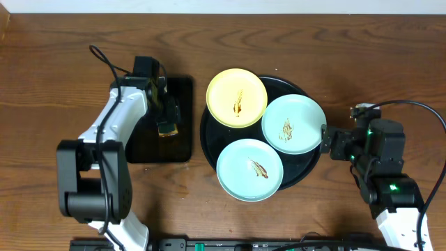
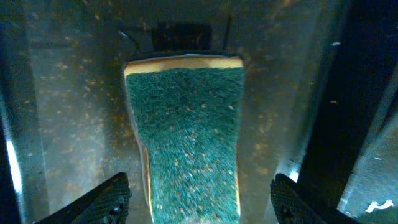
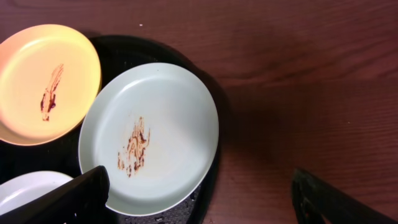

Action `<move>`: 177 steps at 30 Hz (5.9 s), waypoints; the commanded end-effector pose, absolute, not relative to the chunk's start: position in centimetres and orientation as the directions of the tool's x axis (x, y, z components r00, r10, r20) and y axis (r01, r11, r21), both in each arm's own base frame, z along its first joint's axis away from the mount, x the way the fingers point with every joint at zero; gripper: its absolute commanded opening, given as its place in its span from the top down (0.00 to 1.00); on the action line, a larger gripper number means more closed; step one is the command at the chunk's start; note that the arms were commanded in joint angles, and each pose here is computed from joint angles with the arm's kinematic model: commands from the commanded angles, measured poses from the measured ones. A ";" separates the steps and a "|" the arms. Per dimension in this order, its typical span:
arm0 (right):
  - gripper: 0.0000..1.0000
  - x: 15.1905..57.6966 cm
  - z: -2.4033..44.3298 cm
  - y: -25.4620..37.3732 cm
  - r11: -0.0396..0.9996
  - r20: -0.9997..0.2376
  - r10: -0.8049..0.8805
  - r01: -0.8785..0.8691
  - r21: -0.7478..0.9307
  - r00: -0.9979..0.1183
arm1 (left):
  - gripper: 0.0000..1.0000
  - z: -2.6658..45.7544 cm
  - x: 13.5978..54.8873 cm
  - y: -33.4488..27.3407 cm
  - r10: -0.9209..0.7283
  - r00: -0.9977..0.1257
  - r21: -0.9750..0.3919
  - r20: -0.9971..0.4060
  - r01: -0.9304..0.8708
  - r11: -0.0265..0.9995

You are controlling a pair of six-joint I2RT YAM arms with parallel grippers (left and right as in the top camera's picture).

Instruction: Clean dirty plates on tray and stack at the side

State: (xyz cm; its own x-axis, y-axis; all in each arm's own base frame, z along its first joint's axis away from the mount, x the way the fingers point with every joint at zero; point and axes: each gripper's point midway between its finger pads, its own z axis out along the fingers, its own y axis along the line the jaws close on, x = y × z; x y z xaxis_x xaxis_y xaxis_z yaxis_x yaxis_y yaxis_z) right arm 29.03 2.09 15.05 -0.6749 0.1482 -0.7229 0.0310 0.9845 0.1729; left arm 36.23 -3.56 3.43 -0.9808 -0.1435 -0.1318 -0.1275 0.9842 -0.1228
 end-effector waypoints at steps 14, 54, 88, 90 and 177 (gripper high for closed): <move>0.10 29.3 15.9 2.3 0.984 -0.733 0.152 0.031 0.176 -0.663 | 0.41 2.2 36.9 -3.4 -0.147 -0.982 -0.111 -0.122 -0.134 0.985; 0.12 29.1 15.6 2.3 0.983 -0.722 0.159 0.038 0.181 -0.674 | 0.63 0.4 36.7 -3.6 -0.143 -0.978 -0.016 -0.153 -0.142 0.990; 0.19 29.2 15.6 2.1 0.984 -0.727 0.158 0.042 0.176 -0.669 | 0.93 0.5 35.4 -3.3 -0.149 -0.979 -0.014 -0.140 -0.148 0.989; 0.19 28.9 15.2 2.1 0.984 -0.714 0.158 0.046 0.174 -0.683 | 0.93 0.8 35.0 -3.2 -0.108 -0.986 -0.005 -0.127 -0.109 0.994; 0.99 34.6 2.2 2.4 0.974 -0.474 0.213 0.148 0.172 -0.854 | 0.92 23.9 39.7 -3.2 -0.144 -0.634 -0.132 -0.760 -0.067 0.989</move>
